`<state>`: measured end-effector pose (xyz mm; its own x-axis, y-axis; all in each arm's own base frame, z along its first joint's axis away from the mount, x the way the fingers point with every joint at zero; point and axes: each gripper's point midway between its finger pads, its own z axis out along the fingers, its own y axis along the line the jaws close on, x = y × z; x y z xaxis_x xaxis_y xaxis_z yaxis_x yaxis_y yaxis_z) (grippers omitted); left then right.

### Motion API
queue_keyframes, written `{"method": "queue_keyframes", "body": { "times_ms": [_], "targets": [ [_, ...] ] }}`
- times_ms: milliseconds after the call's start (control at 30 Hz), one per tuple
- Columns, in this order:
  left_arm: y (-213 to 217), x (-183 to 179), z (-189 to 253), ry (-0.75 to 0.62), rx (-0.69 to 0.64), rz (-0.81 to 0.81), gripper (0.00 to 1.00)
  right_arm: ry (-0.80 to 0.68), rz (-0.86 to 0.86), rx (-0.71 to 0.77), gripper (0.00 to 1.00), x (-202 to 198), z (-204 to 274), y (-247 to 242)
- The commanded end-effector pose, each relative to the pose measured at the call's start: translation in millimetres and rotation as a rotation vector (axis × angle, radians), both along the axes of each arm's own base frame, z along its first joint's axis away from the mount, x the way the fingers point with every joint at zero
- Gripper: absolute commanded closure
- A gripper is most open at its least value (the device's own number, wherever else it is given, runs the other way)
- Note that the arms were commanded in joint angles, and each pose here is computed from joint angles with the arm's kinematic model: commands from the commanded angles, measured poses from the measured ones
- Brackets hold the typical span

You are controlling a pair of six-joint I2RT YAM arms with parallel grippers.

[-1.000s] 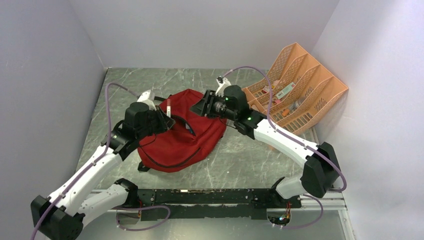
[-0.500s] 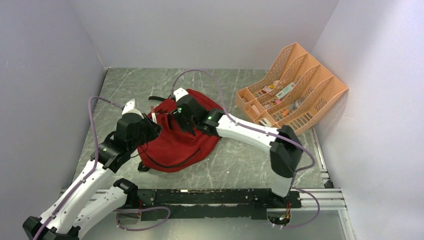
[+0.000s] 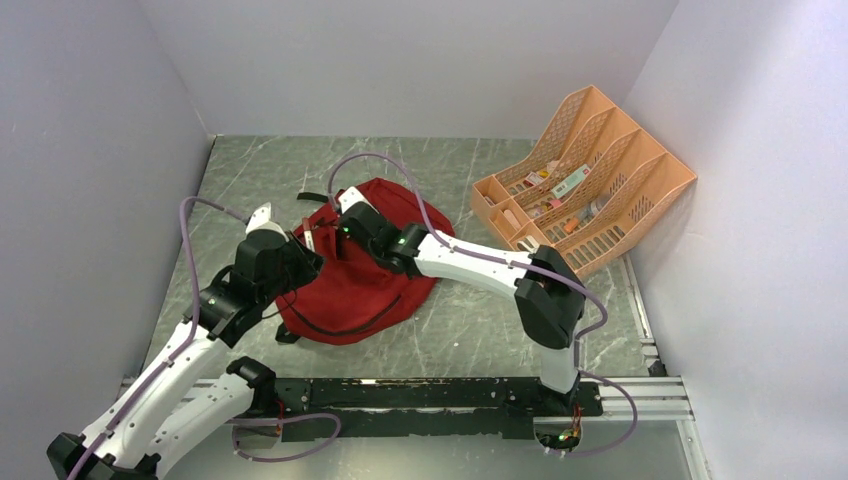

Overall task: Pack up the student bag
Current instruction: Place the stationery in the student bag.

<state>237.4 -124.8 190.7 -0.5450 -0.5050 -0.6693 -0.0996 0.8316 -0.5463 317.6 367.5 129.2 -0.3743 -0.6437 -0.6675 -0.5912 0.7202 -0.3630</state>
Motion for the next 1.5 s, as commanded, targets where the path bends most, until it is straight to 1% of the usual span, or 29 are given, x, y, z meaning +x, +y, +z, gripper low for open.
{"method": "queue_keyframes", "body": {
  "times_ms": [0, 67, 133, 267, 367, 433, 600, 633, 767, 1100, 1333, 1467],
  "targets": [
    [-8.3, -1.3, 0.1, -0.001, -0.030, -0.034, 0.95, -0.057, 0.018, 0.126, 0.68, 2.9, 36.2, 10.9],
    [-12.3, -0.9, 0.1, -0.001, -0.038, -0.052, 0.95, -0.057, 0.024, 0.145, 0.70, 2.6, 39.2, 13.7],
    [-15.7, -0.5, -0.4, 0.003, -0.044, -0.066, 0.95, -0.057, 0.025, 0.157, 0.73, 2.8, 41.3, 16.0],
    [-23.7, 0.2, 1.0, -0.004, -0.065, -0.101, 0.95, -0.053, 0.033, 0.172, 0.70, 4.3, 41.8, 20.3],
    [-29.0, -0.1, -0.8, 0.003, -0.074, -0.126, 0.95, -0.043, 0.039, 0.179, 0.73, 5.6, 41.8, 22.3],
    [-32.4, -0.9, -3.8, 0.014, -0.080, -0.142, 0.95, -0.026, 0.031, 0.214, 0.77, 5.2, 42.5, 25.2],
    [-43.7, -1.0, -10.9, 0.036, -0.117, -0.179, 0.95, -0.001, 0.025, 0.291, 0.98, 4.4, 47.0, 27.7],
    [-48.3, -2.0, -12.0, 0.044, -0.135, -0.196, 0.95, 0.004, 0.025, 0.310, 1.00, 4.5, 48.7, 27.9],
    [-65.6, -1.8, -14.8, 0.080, -0.202, -0.245, 0.95, 0.020, 0.015, 0.369, 1.00, 3.7, 53.0, 27.5],
    [-94.1, -1.8, -16.0, 0.177, -0.312, -0.321, 0.95, 0.017, 0.000, 0.493, 1.00, -4.4, 59.4, 25.2],
    [-103.5, -4.3, -18.1, 0.228, -0.375, -0.330, 0.95, 0.017, 0.004, 0.512, 1.00, -6.2, 60.4, 25.7],
    [-106.1, -2.6, -21.6, 0.252, -0.382, -0.332, 0.95, 0.019, 0.008, 0.517, 1.00, -7.2, 59.4, 25.8]
  ]
}}
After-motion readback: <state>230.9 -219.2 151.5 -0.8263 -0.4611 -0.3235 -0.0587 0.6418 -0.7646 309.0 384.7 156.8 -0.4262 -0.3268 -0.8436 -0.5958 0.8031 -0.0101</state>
